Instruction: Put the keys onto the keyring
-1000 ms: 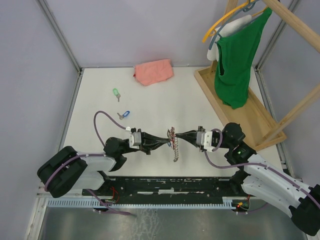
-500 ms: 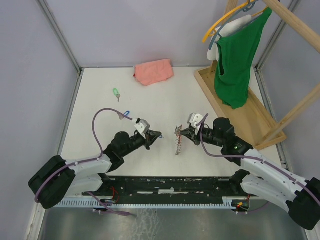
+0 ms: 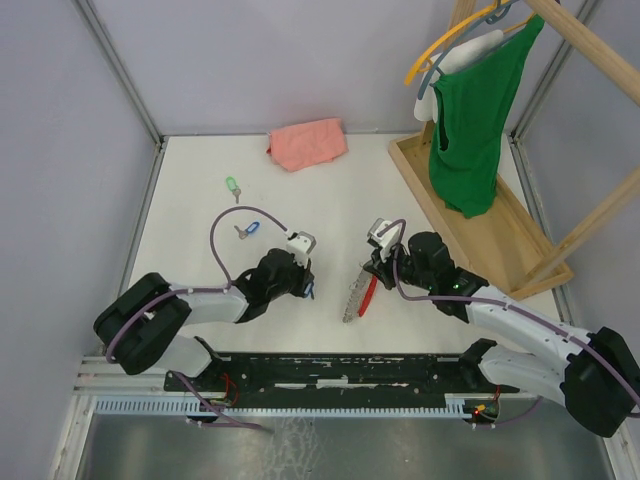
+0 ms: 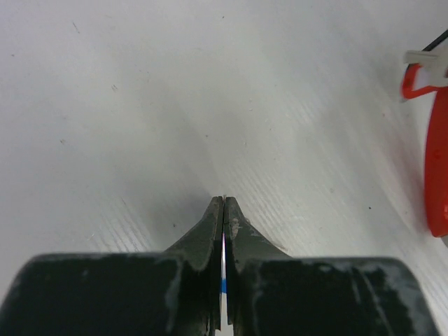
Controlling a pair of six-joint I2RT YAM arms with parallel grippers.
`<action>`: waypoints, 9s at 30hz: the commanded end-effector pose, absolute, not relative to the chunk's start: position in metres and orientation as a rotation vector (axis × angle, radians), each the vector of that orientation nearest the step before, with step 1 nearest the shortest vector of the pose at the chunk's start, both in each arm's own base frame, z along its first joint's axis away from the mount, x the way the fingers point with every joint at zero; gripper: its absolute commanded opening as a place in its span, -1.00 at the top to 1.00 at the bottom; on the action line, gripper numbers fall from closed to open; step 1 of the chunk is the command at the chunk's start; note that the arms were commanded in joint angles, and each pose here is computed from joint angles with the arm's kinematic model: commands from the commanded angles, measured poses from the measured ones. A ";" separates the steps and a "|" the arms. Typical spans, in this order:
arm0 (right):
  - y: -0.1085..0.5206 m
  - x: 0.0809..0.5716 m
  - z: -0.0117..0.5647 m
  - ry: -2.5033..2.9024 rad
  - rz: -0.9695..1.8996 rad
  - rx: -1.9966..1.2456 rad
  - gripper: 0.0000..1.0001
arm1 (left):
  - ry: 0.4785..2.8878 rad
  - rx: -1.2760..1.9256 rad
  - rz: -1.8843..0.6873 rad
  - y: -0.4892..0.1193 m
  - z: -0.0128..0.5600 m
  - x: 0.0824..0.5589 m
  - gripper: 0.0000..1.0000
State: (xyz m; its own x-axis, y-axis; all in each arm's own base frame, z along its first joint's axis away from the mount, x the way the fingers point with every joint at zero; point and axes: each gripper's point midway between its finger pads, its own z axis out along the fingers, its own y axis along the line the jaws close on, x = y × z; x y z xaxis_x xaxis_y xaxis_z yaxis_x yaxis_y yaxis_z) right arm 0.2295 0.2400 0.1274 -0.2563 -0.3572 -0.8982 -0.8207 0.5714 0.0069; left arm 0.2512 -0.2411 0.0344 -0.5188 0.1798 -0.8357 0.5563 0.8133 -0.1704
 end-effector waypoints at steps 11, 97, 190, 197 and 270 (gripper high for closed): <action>0.273 0.236 0.174 1.446 0.669 -1.064 0.99 | 1.557 0.562 -0.655 -0.257 0.157 0.262 0.17; 0.300 0.206 0.206 1.148 0.815 -1.457 0.35 | 1.270 1.326 -0.739 -0.303 0.214 0.198 0.95; 0.241 0.227 0.200 1.200 0.471 -1.063 0.99 | 2.416 0.738 -0.119 -0.251 0.054 0.251 0.32; 0.237 0.227 0.203 1.204 0.461 -1.042 0.99 | 2.438 0.821 -0.033 -0.261 0.043 0.248 0.29; 0.240 0.220 0.200 1.198 0.482 -1.102 0.99 | 2.550 0.709 0.061 -0.228 0.029 0.247 0.62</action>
